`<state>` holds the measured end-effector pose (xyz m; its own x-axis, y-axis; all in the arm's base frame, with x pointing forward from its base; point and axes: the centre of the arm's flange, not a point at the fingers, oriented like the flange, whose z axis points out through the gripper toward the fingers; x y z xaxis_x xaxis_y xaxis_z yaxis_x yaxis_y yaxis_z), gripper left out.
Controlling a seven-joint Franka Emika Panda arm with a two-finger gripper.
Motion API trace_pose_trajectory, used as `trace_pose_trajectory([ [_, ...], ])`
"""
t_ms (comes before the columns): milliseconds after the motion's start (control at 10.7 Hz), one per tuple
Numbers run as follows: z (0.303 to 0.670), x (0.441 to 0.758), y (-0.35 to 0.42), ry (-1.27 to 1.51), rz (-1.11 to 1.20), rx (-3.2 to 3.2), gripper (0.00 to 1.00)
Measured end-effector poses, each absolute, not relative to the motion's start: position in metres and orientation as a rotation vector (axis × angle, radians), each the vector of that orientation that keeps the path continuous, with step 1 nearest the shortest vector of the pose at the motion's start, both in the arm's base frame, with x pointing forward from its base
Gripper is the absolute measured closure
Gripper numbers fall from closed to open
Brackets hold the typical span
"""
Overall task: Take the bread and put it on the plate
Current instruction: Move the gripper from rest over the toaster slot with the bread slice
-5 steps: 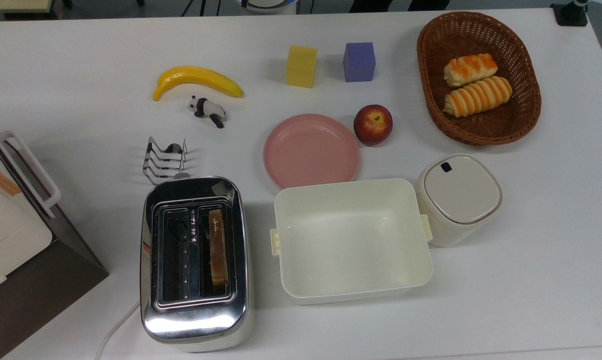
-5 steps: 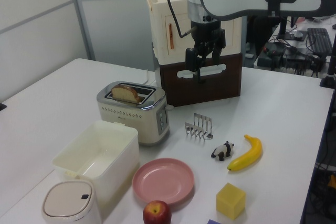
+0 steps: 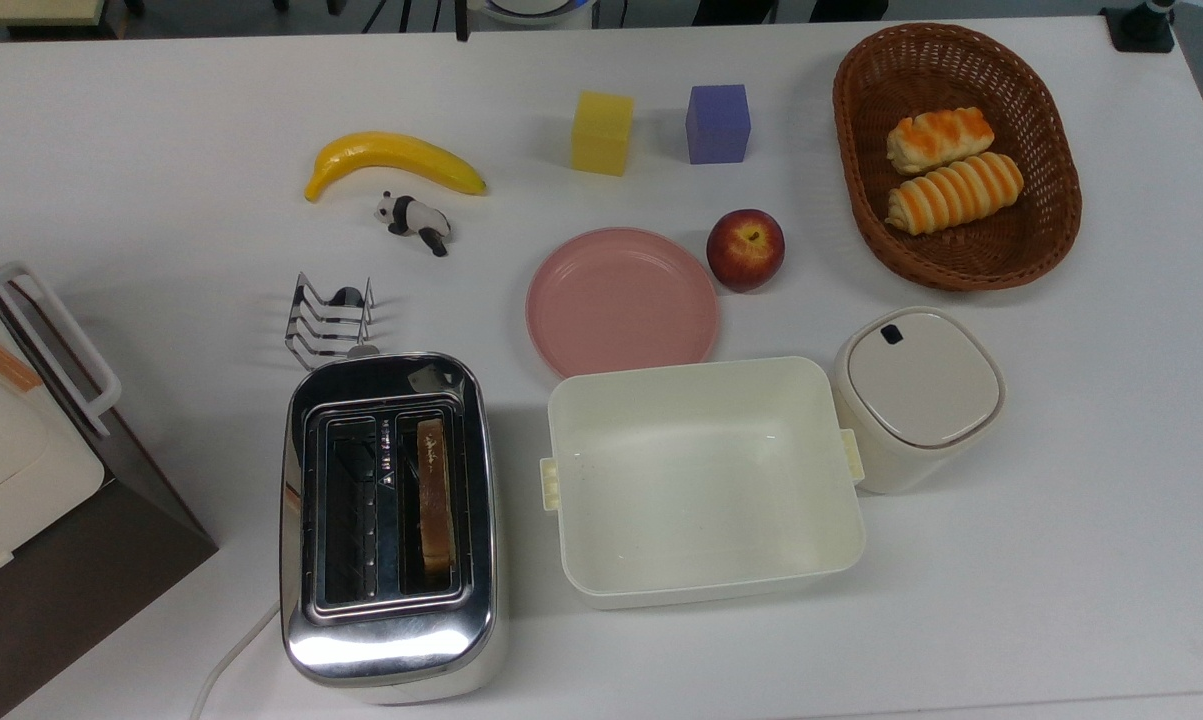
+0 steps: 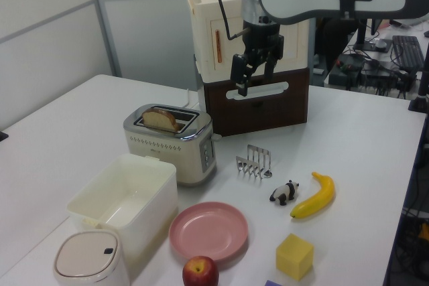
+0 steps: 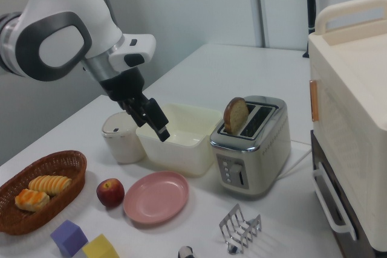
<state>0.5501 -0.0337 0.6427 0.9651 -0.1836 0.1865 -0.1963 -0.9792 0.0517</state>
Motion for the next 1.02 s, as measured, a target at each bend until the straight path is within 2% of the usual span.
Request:
trace_pose_trajectory([
  [373,0.614,0.589,-0.024,-0.262,0.407,3.036,0.00],
  [1025,0.525,0.699,-0.022,-0.336,0.689,2.988,0.00],
])
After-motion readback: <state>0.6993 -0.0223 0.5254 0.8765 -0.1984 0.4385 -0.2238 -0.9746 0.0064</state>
